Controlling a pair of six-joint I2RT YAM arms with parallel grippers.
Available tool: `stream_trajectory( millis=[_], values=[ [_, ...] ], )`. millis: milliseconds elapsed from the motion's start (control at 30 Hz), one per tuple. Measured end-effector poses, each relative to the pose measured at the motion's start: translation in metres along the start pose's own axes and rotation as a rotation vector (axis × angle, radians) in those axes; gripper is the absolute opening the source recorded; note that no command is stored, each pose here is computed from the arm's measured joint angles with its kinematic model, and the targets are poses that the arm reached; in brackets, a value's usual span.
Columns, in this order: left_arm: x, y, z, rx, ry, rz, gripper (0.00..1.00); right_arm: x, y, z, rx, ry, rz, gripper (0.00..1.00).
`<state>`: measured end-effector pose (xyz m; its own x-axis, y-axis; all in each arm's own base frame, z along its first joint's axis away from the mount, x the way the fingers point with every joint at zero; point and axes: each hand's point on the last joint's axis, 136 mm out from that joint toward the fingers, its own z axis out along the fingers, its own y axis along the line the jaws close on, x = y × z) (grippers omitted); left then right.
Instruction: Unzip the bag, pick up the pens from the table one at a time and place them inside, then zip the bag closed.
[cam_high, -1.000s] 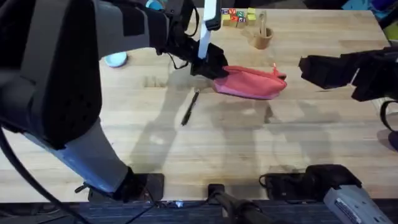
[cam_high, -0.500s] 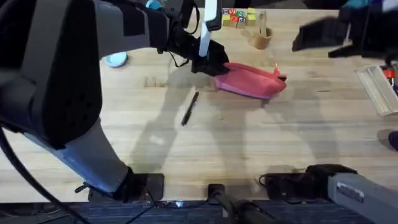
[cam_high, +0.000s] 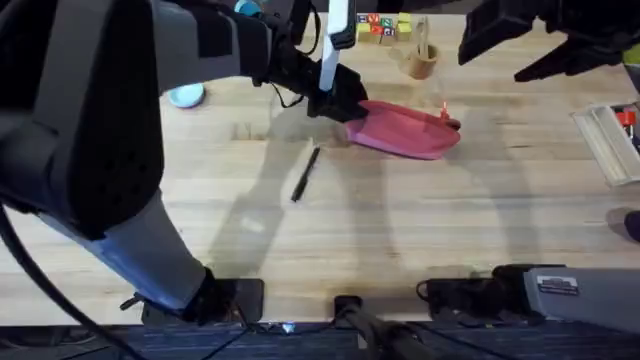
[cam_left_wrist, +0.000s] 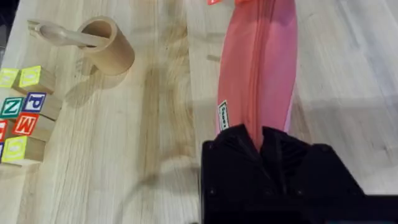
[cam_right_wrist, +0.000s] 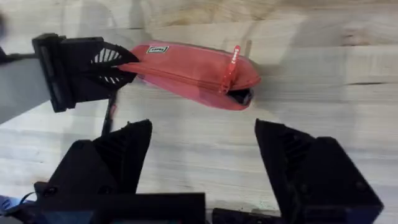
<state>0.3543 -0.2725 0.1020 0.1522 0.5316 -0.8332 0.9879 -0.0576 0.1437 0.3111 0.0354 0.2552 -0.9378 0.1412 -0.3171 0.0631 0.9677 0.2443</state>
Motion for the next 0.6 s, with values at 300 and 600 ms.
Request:
stream_trajectory(
  millis=[300,600],
  values=[
    [0.0014,-0.0002,-0.0012,0.001,0.002,-0.007,0.042,0.006,-0.0004,-0.0008,0.002,0.024,0.016,0.996],
    [0.0017,-0.0009,-0.0012,0.003,0.004,-0.011,0.042,0.0041,-0.0001,-0.0008,0.001,0.016,0.048,0.997]
  ],
)
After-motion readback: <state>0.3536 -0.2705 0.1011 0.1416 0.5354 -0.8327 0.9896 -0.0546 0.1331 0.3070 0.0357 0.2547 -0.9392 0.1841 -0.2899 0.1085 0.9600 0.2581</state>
